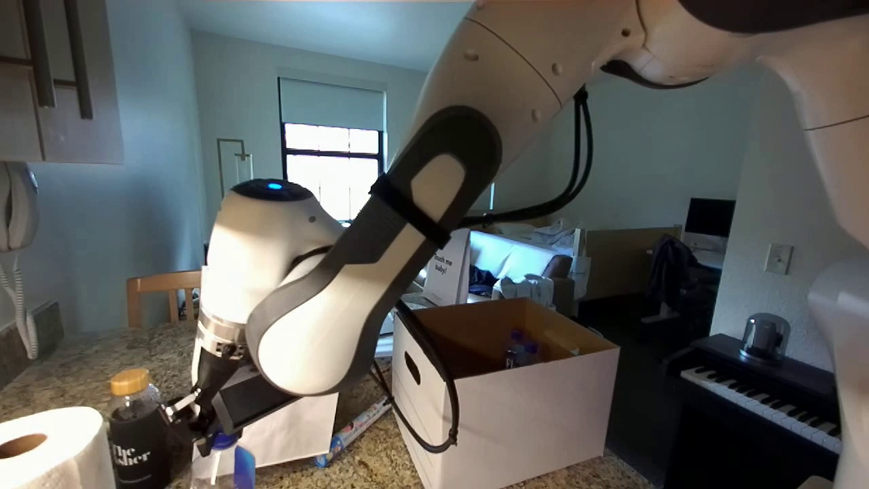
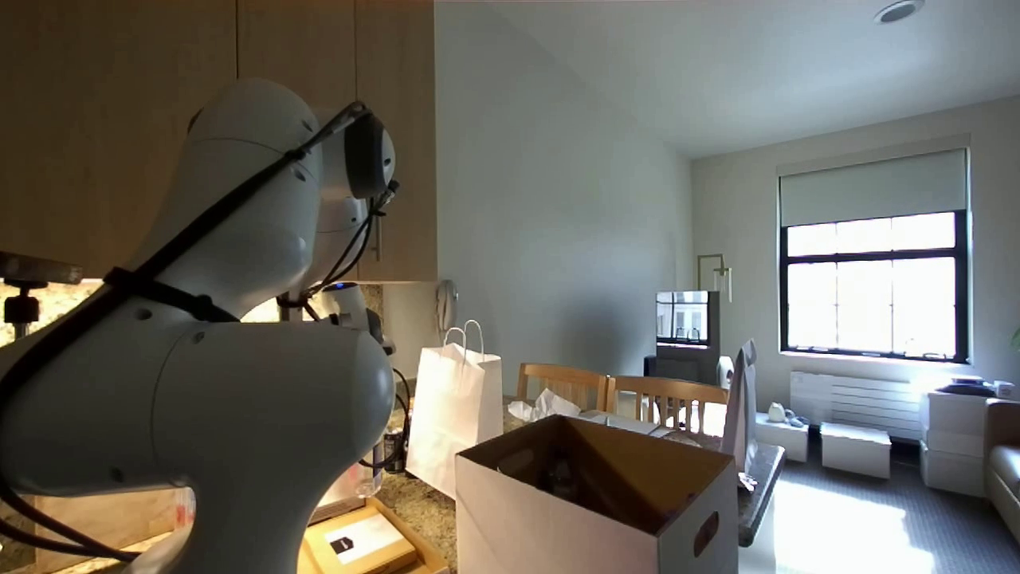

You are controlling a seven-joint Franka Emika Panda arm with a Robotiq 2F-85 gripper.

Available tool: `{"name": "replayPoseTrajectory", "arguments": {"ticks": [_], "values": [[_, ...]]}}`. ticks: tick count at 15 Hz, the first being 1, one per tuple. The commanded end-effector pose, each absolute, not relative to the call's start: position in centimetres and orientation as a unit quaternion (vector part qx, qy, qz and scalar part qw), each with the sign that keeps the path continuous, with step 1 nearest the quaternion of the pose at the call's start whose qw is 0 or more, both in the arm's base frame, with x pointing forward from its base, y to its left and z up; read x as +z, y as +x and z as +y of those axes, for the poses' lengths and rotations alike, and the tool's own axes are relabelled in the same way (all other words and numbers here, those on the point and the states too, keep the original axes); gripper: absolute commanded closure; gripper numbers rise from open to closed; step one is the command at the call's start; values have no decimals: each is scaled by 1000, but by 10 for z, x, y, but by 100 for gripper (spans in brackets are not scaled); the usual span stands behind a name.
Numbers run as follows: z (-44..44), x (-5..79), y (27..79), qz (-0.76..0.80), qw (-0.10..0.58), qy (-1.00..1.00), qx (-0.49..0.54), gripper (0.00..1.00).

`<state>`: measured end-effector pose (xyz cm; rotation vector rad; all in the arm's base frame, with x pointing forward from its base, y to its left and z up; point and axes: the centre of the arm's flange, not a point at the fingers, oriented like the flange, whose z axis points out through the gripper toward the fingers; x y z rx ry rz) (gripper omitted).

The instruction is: Pick up the bottle from the box and put them on the counter

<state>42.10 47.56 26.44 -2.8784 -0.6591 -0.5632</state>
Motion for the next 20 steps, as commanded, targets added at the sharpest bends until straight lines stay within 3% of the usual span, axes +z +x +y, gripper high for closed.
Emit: {"name": "replayPoseTrajectory", "arguments": {"ticks": [1, 10, 11, 12, 14, 18, 20], "values": [[474, 249, 432, -188, 44, -964, -181, 86], [469, 216, 455, -149, -10, -981, -121, 86], [469, 216, 456, -148, -9, -982, -121, 80], [469, 217, 458, -145, -8, -982, -121, 40], [467, 217, 461, -138, -12, -983, -122, 33], [456, 224, 462, -130, -13, -984, -124, 8], [450, 230, 464, -122, -11, -984, -129, 0]]}}
